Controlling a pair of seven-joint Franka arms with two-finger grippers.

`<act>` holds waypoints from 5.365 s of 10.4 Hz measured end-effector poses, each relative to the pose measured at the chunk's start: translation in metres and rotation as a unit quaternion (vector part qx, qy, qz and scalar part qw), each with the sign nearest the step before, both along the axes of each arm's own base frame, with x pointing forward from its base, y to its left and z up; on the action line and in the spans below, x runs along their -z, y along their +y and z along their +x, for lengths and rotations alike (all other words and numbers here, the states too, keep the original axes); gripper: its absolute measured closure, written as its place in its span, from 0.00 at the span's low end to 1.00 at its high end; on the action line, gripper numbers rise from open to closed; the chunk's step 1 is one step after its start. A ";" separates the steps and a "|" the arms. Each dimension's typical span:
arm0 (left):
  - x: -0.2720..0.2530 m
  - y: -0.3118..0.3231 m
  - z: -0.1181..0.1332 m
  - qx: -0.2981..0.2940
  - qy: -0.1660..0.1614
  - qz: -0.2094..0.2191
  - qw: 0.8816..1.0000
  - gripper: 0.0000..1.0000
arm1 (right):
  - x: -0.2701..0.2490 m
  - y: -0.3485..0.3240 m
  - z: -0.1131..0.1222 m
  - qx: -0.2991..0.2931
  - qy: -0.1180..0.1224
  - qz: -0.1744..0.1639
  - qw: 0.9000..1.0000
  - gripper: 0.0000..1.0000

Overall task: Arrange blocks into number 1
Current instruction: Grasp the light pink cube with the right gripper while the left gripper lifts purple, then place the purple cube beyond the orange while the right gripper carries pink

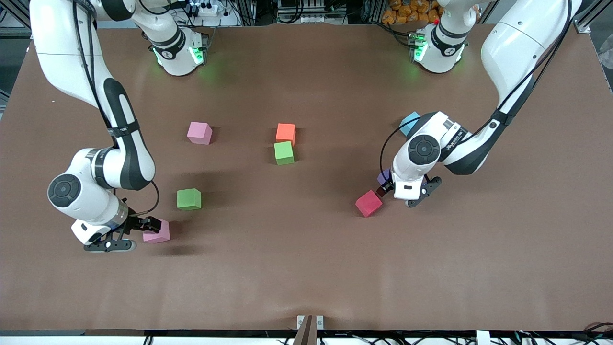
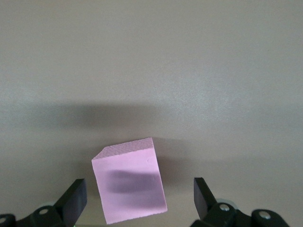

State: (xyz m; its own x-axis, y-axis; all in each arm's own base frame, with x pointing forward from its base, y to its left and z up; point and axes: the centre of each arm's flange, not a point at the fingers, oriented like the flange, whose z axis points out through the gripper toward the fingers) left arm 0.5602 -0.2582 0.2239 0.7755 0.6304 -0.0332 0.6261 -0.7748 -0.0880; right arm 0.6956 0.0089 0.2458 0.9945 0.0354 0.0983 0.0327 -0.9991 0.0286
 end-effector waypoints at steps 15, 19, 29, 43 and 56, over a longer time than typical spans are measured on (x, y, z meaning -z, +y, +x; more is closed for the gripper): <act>0.024 -0.013 -0.019 0.028 0.032 0.025 0.999 0.40 | 0.048 0.007 0.000 -0.003 -0.006 -0.002 1.000 0.18; -0.022 -0.053 -0.044 0.103 0.041 0.042 0.993 0.41 | 0.053 0.006 0.000 -0.003 -0.012 -0.004 1.000 0.23; -0.082 -0.313 -0.284 0.296 0.035 -0.028 0.954 0.42 | -0.017 0.001 0.010 0.034 -0.050 0.038 0.997 0.33; 0.020 -0.351 -0.305 0.380 0.064 -0.008 0.923 0.42 | -0.055 0.039 -0.003 0.077 -0.059 0.089 0.991 0.33; 0.028 -0.359 -0.270 0.385 0.046 -0.008 0.922 0.42 | -0.069 0.046 -0.010 0.047 -0.054 0.062 0.995 0.35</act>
State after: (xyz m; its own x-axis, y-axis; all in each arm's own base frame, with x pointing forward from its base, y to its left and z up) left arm 0.2898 -0.6172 0.1963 0.9863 -0.1073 -0.1254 -0.1199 -0.9879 -0.0979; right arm 0.6855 0.0549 0.3152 0.9763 -0.0771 0.2021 -0.0582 -0.9935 -0.0978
